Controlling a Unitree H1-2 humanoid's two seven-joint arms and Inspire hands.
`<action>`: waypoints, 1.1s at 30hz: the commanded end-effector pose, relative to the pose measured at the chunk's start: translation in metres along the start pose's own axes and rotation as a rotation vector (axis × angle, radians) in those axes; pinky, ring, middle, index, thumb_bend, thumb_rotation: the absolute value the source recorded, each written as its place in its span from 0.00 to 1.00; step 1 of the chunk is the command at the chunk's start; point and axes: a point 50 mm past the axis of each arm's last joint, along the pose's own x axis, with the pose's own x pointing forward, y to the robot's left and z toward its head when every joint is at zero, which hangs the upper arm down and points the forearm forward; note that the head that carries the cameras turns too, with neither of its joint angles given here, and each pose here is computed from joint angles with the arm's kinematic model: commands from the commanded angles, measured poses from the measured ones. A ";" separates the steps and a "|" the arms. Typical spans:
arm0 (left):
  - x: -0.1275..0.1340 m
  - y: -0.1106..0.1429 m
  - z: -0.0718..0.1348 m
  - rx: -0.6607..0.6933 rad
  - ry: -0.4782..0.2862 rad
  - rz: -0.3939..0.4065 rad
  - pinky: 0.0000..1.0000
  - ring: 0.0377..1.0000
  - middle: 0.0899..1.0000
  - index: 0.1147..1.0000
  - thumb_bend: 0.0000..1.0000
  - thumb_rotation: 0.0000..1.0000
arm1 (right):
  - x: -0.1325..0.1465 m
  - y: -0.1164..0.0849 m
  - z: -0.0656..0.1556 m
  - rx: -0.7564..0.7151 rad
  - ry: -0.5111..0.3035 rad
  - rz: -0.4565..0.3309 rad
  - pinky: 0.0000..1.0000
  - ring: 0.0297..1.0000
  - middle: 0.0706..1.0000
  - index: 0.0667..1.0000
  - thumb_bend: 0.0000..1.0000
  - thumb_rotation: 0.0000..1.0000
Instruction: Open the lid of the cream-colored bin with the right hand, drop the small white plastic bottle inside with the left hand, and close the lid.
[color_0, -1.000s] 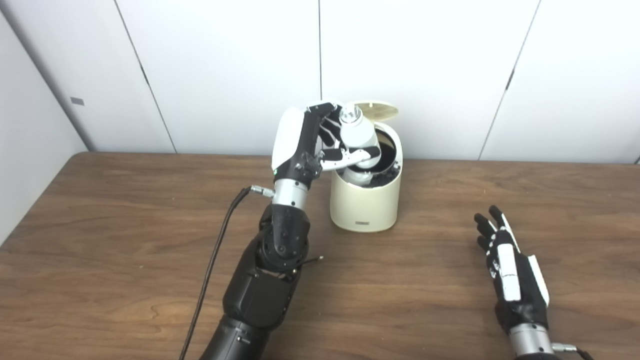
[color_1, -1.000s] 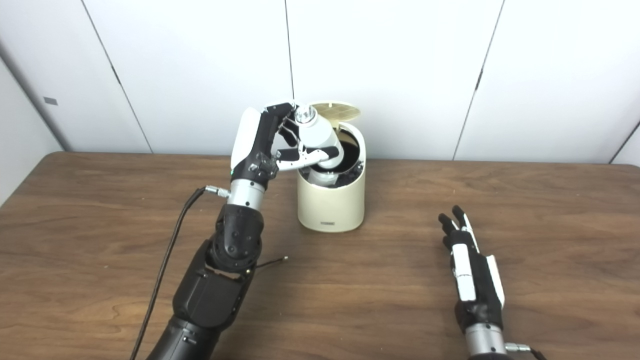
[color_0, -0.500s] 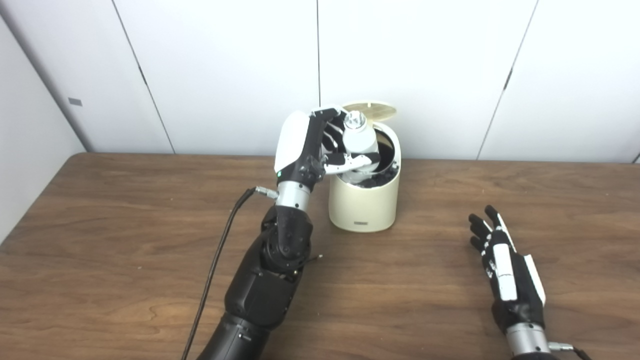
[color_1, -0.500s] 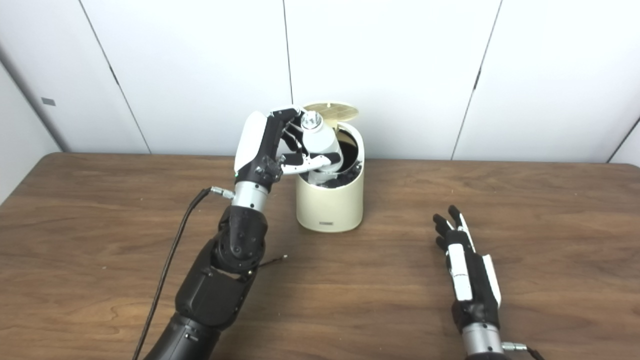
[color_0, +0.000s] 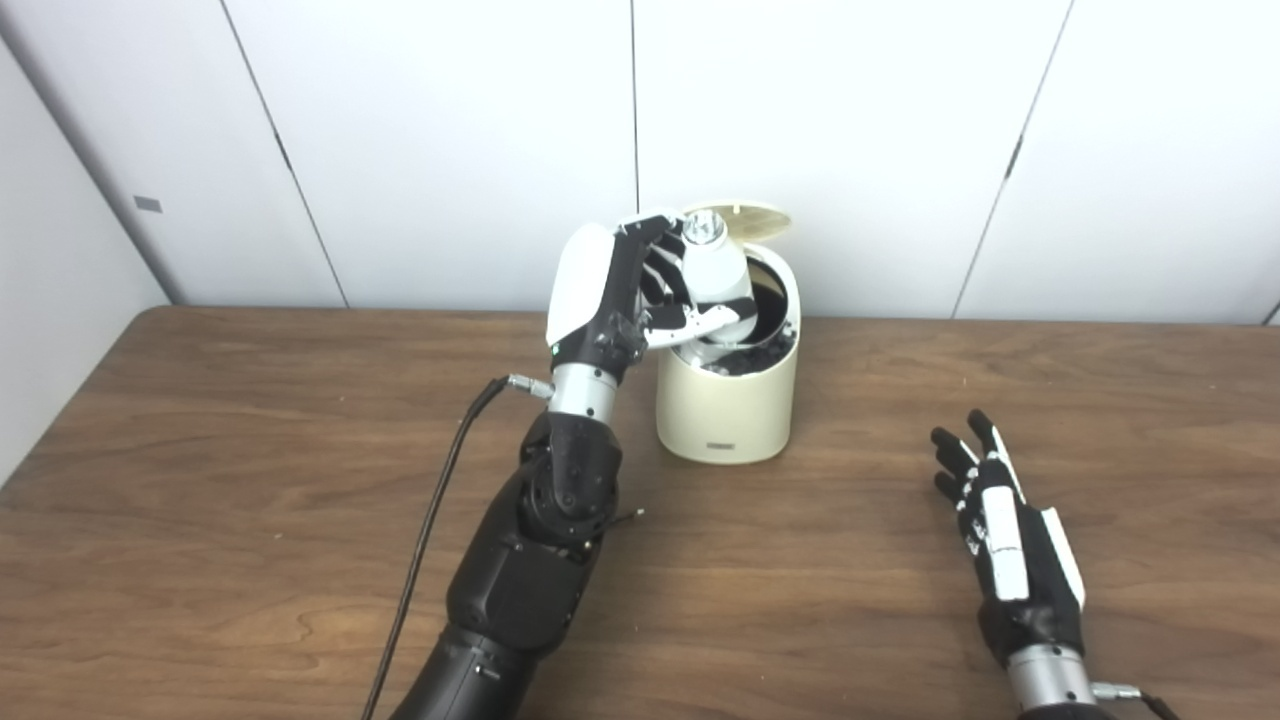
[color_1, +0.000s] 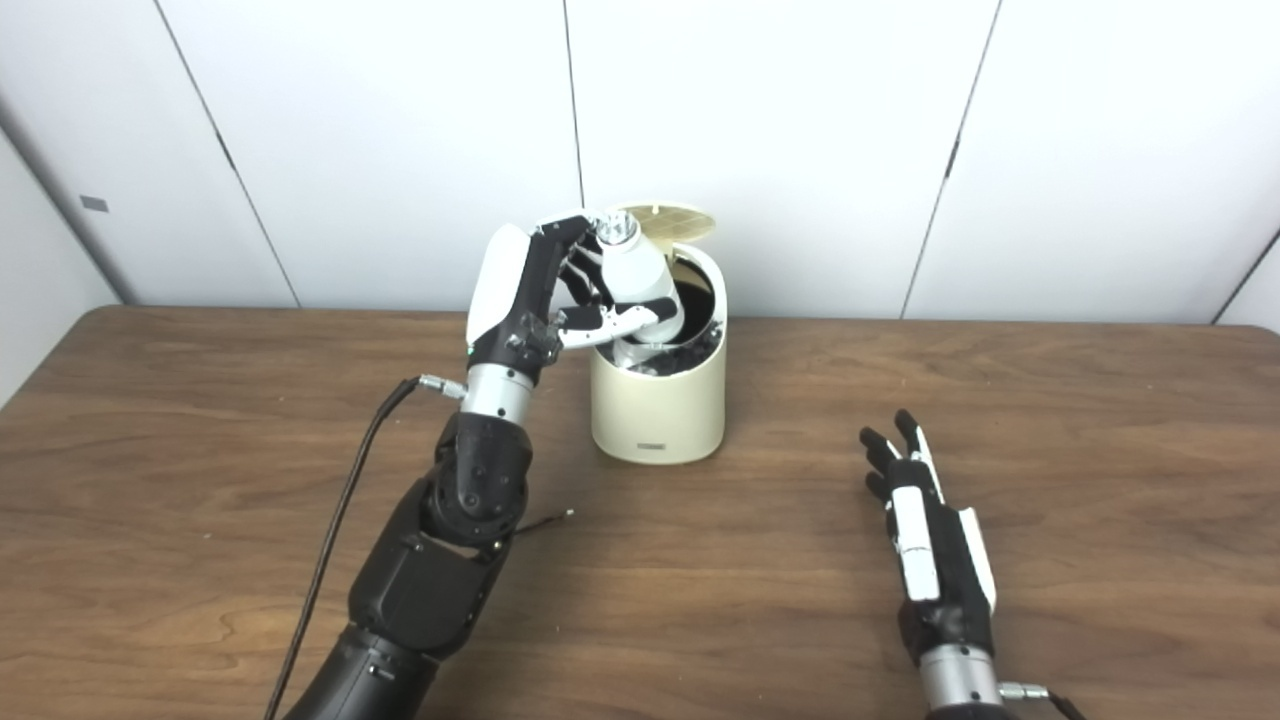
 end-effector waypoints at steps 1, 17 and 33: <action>0.020 0.008 0.027 -0.019 -0.093 0.036 0.32 0.42 0.51 0.46 0.47 0.00 | 0.001 0.003 0.002 0.011 -0.012 0.005 0.94 0.94 0.89 0.99 0.64 0.97; 0.021 0.012 0.029 -0.012 -0.089 0.030 0.43 0.41 0.51 0.43 0.50 0.00 | 0.002 0.002 0.001 -0.010 -0.008 0.024 0.94 0.94 0.89 1.00 0.61 0.98; 0.022 0.013 0.023 0.060 -0.086 -0.011 0.44 0.43 0.56 0.43 0.50 0.00 | 0.005 0.003 0.002 -0.042 -0.019 0.012 0.92 0.93 0.87 0.99 0.62 0.99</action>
